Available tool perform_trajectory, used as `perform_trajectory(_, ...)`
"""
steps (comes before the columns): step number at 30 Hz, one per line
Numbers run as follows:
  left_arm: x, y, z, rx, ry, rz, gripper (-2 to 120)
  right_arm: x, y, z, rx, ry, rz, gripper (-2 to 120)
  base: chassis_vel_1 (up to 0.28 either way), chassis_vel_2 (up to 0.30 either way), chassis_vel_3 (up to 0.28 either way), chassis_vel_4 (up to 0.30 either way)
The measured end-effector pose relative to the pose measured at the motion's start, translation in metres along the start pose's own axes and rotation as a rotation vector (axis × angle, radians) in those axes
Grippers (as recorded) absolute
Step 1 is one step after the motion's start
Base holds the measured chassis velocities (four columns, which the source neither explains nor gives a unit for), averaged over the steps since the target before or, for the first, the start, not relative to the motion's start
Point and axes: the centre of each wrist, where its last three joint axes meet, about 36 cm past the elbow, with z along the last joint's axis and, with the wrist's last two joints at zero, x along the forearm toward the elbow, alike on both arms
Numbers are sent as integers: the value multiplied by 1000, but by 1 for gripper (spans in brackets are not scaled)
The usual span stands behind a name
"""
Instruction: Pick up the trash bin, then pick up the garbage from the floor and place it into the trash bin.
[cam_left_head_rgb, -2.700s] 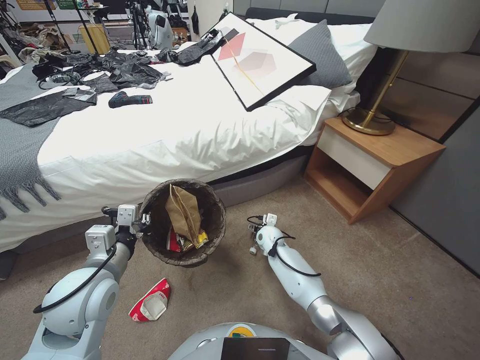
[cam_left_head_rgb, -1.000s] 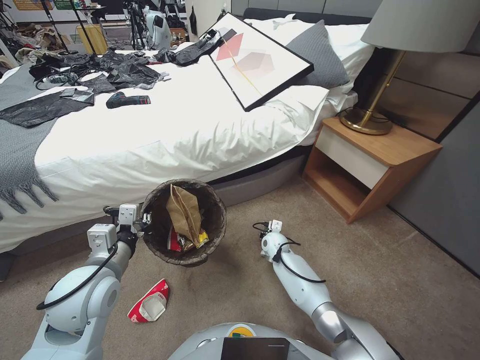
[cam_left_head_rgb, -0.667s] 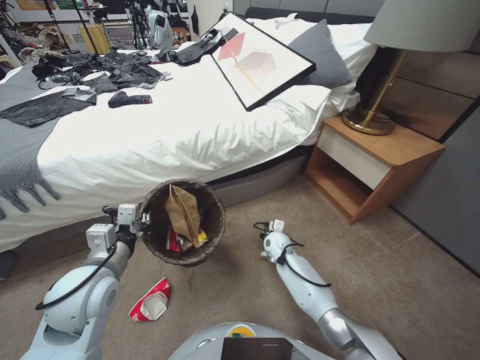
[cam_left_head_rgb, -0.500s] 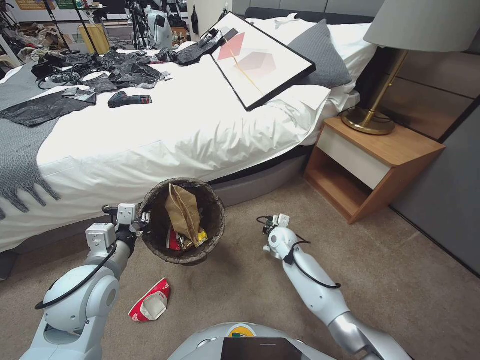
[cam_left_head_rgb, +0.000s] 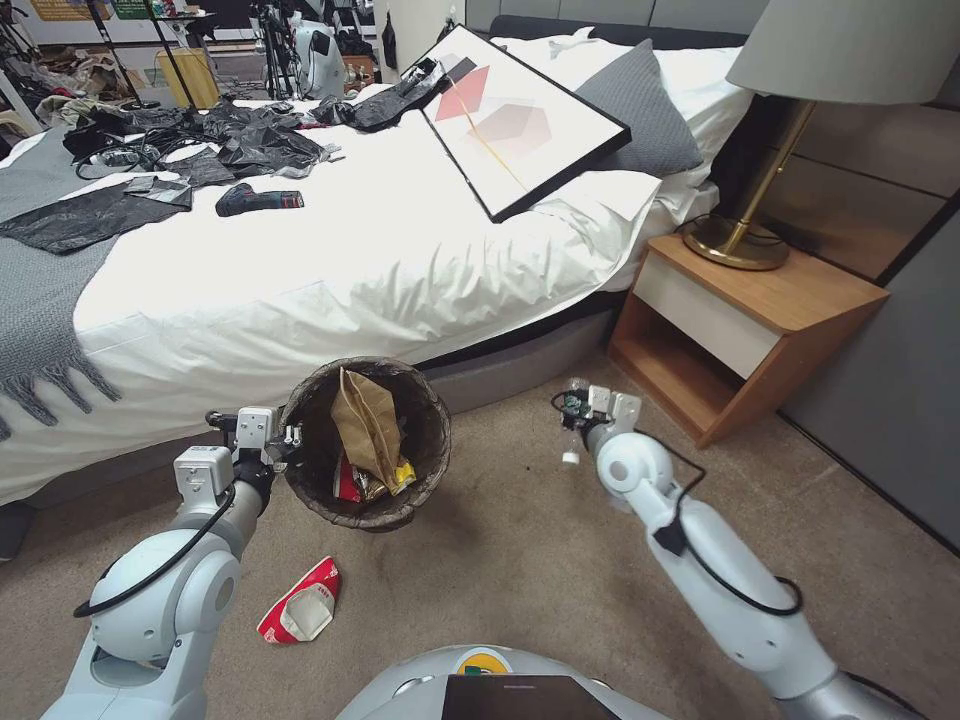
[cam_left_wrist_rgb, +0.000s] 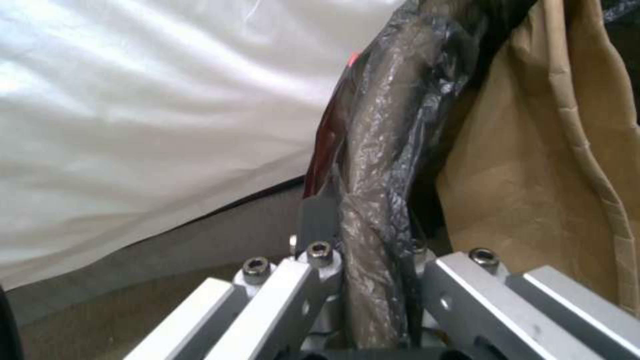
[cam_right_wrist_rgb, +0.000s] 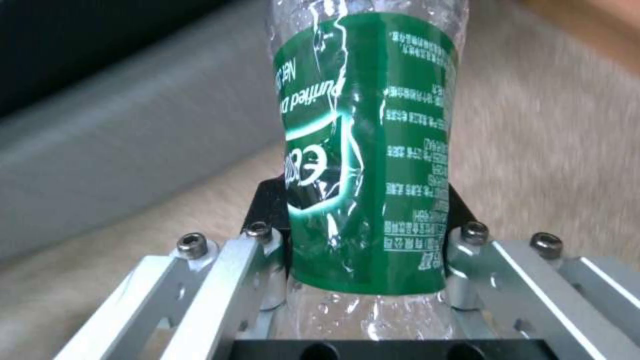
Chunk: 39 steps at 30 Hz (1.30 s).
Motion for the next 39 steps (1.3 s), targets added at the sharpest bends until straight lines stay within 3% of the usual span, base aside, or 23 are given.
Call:
perform_trajectory(4,1,0,-1,-3,-4,2,0,30,4,-17,25,-54,-58,28,0,0,0,0)
perform_trajectory(10,1,0,-2,-3,-6,5,0,115,25,-64,108,-205,-328,28,0,0,0,0)
perform_trajectory(14,1,-2,-1,-2,-3,7,0,138,33,-83,153,-255,-444,28,0,0,0,0)
perform_trajectory(27,-1,-1,1,-4,4,4,0,175,59,-123,268,-355,-753,28,0,0,0,0)
perform_trajectory(39,-5,0,3,-1,8,3,0,177,110,-139,355,-293,-942,28,0,0,0,0)
